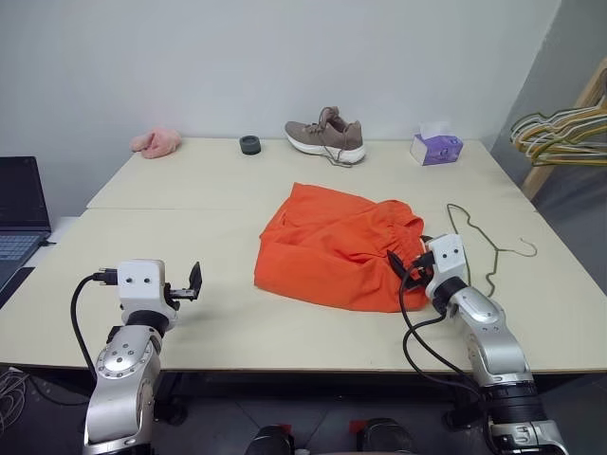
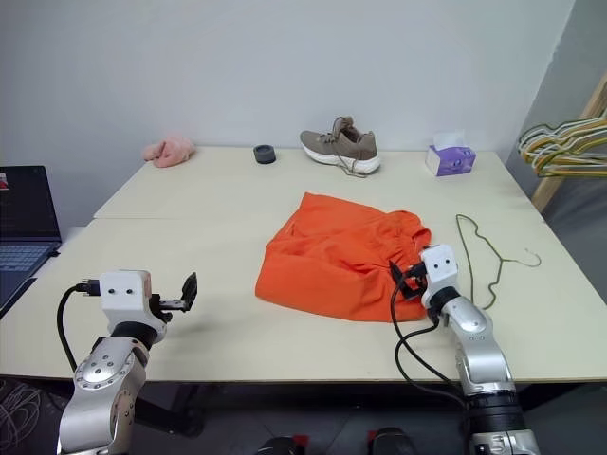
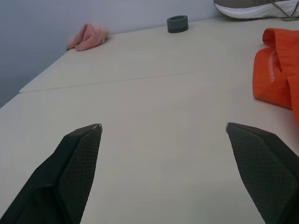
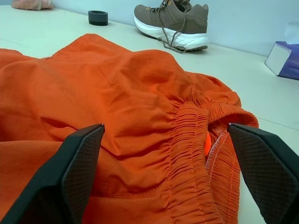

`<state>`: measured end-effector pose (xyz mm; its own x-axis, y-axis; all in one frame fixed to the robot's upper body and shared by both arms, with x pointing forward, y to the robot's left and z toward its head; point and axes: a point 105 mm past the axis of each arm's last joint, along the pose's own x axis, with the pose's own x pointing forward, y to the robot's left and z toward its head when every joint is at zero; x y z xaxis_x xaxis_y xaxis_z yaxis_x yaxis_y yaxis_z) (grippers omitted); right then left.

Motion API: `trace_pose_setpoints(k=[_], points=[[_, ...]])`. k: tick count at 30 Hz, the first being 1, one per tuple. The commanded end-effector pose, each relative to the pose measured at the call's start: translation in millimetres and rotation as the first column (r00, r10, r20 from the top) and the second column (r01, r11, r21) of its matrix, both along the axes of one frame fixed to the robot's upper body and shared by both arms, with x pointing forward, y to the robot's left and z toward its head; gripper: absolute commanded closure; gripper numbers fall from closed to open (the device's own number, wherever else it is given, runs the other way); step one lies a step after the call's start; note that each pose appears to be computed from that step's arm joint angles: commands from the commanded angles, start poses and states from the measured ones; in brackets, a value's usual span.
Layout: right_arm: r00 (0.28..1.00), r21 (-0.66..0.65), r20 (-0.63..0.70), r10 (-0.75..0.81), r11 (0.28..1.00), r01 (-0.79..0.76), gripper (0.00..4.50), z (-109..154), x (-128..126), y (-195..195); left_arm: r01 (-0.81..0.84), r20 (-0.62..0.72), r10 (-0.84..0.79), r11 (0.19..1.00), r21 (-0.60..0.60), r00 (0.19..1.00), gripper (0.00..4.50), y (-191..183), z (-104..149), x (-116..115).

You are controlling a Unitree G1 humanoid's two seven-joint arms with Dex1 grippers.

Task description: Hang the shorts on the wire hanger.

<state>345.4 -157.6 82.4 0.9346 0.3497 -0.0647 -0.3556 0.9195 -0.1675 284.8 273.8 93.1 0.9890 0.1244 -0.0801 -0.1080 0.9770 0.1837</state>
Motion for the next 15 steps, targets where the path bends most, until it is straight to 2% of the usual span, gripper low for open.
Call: trace_pose_setpoints(k=[1, 11, 15], points=[[0.998, -0.013, 0.055, 0.008, 1.0, -0.007, 0.02, 15.0, 3.3, 1.1, 0.04, 0.076, -0.041, 0.999, 0.019, 0.996, 0.0, -7.7, 19.7, 1.8], [0.999, -0.015, 0.05, 0.018, 1.0, -0.017, 0.02, 14.0, 2.3, 2.2, 0.024, 0.059, -0.024, 1.0, 0.003, 0.998, 0.0, -5.7, 15.9, 0.4], [0.999, -0.014, 0.045, 0.026, 1.0, -0.025, 0.02, 13.1, 1.2, 3.0, 0.136, 0.091, -0.13, 0.989, -0.065, 0.987, 0.0, -17.5, 19.7, -4.5]])
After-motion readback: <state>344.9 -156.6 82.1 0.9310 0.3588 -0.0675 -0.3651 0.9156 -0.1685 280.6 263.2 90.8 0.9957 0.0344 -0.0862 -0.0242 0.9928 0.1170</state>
